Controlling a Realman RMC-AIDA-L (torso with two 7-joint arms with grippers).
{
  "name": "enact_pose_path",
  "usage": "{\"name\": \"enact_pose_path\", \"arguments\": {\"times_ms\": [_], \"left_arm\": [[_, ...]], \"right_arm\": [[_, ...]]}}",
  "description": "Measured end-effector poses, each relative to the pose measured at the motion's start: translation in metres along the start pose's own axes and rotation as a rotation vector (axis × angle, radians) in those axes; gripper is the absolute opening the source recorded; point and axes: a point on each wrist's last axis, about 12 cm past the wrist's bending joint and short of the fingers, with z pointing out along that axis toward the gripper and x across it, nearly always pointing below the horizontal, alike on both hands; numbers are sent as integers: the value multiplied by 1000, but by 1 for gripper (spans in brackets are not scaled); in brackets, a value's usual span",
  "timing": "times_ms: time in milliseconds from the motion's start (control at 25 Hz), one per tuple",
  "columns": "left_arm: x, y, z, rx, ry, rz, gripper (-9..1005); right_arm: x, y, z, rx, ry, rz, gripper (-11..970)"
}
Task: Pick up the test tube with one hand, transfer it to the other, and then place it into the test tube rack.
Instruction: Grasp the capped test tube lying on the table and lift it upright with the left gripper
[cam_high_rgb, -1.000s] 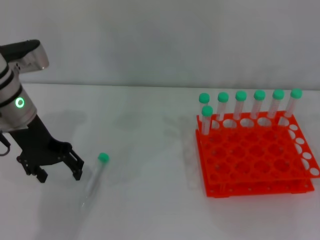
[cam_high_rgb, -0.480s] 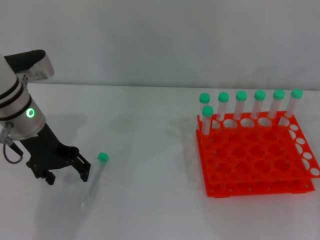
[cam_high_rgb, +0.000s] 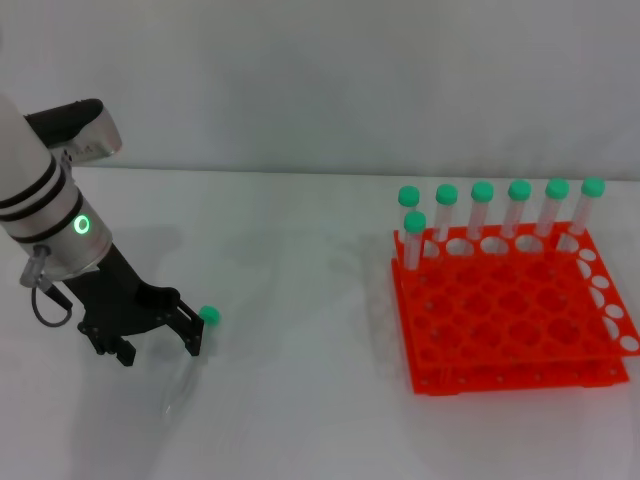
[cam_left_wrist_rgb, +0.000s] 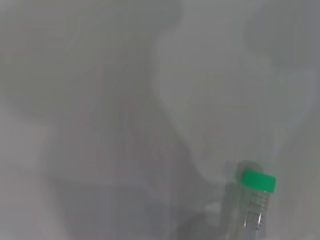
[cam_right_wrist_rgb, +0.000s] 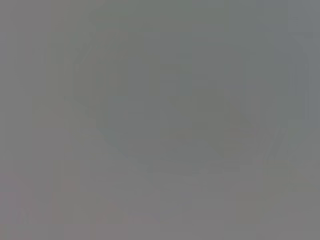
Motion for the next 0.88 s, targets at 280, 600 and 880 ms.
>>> {"name": "enact_pose_path", "arguments": {"times_ms": [280, 600, 880], "left_arm": [[3, -5, 5, 12, 30, -5, 855], [8, -3, 10, -22, 65, 13, 839], [9, -6, 13, -33, 78, 29, 826]], "right_arm": [[-1, 1, 2, -3, -2, -3, 859], [-1, 3, 2, -15, -4, -9, 859], [0, 1, 0, -11, 1, -16, 859]]}}
